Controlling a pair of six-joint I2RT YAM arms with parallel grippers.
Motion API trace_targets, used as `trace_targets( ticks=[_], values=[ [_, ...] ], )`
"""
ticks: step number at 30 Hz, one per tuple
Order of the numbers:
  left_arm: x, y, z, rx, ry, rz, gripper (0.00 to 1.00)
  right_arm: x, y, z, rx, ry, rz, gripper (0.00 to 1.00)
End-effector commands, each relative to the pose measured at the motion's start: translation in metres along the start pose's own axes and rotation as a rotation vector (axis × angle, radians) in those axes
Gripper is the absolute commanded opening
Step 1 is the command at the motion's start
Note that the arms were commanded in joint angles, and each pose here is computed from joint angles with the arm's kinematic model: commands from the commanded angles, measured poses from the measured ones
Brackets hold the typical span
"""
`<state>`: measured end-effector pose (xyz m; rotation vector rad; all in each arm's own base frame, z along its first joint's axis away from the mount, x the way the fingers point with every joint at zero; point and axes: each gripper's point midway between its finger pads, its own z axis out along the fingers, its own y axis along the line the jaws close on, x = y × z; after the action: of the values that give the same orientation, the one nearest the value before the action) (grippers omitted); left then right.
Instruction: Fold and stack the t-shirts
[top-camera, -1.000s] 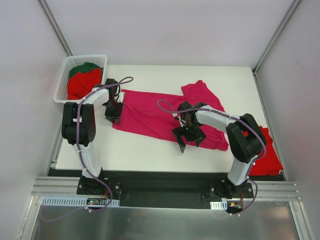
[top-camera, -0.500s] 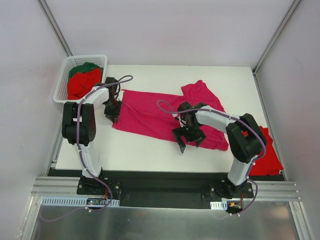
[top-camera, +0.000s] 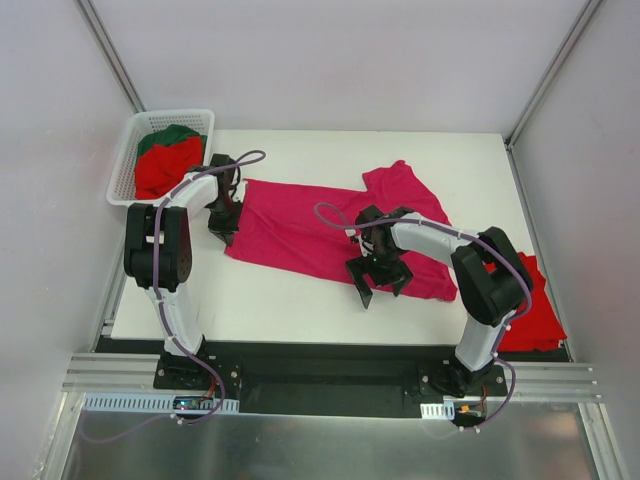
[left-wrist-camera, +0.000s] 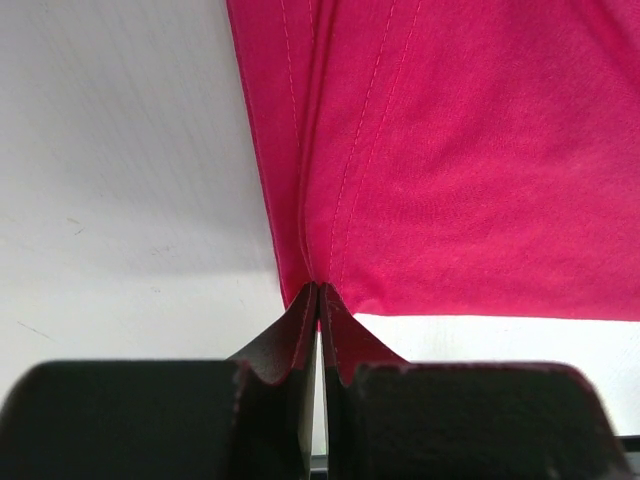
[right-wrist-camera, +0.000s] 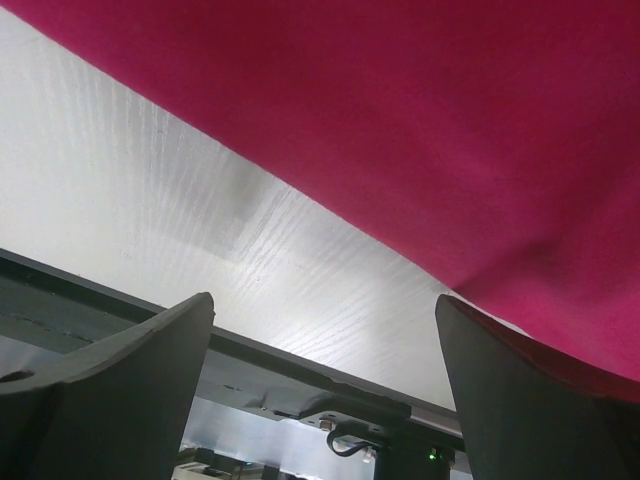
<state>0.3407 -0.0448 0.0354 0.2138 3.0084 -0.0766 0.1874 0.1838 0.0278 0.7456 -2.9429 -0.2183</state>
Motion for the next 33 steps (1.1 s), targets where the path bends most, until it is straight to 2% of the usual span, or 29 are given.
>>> trace_targets(
  ticks=[1, 21, 33],
  values=[
    [0.003, 0.0, -0.008, -0.008, 0.004, -0.007, 0.0, 0.004, 0.003, -0.003, -0.008, 0.012, -0.012, 0.96],
    [0.023, 0.004, -0.034, -0.042, -0.056, 0.009, 0.0, 0.001, 0.006, 0.001, -0.023, 0.022, -0.016, 0.96],
    [0.047, 0.004, -0.026, -0.064, -0.017, 0.021, 0.0, 0.004, 0.007, 0.003, -0.025, 0.032, -0.028, 0.96]
  ],
)
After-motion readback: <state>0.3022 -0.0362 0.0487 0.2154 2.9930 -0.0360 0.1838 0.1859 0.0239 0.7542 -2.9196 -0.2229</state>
